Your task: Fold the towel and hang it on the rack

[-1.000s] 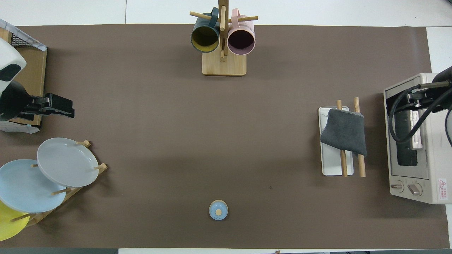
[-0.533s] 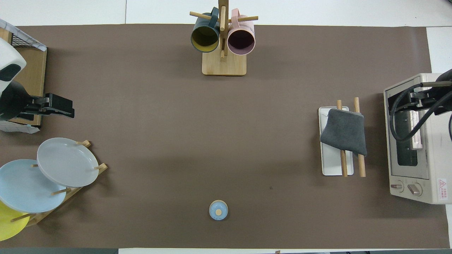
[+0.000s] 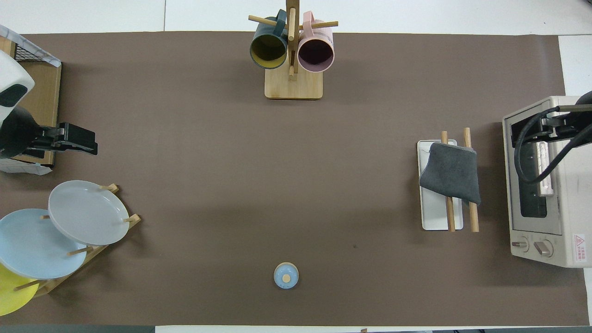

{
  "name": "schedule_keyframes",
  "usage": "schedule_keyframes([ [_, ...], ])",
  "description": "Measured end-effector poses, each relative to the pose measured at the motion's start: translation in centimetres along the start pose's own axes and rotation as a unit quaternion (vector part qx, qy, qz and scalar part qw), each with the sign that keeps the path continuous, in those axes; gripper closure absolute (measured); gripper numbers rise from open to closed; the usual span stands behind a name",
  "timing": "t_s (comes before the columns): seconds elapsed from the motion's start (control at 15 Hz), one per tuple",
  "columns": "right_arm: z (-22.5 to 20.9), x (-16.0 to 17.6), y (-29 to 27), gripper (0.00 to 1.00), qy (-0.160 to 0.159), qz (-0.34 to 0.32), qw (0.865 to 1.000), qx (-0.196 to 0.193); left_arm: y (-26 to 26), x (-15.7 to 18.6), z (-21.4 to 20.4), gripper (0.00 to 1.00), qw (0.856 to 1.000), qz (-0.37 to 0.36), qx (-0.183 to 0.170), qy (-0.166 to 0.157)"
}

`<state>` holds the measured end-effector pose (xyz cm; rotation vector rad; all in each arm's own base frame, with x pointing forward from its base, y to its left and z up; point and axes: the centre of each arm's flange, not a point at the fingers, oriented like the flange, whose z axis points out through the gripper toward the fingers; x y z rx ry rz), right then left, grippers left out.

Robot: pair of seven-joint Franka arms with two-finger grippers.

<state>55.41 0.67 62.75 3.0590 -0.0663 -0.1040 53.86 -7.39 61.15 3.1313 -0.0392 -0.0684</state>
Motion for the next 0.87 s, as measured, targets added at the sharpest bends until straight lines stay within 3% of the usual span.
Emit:
schedule_keyframes([
  [0.87,0.0,0.2,1.6,0.00,0.005,-0.003,1.000,0.002,0.0,0.0,0.0,0.00,1.000,0.000,0.000,0.000],
])
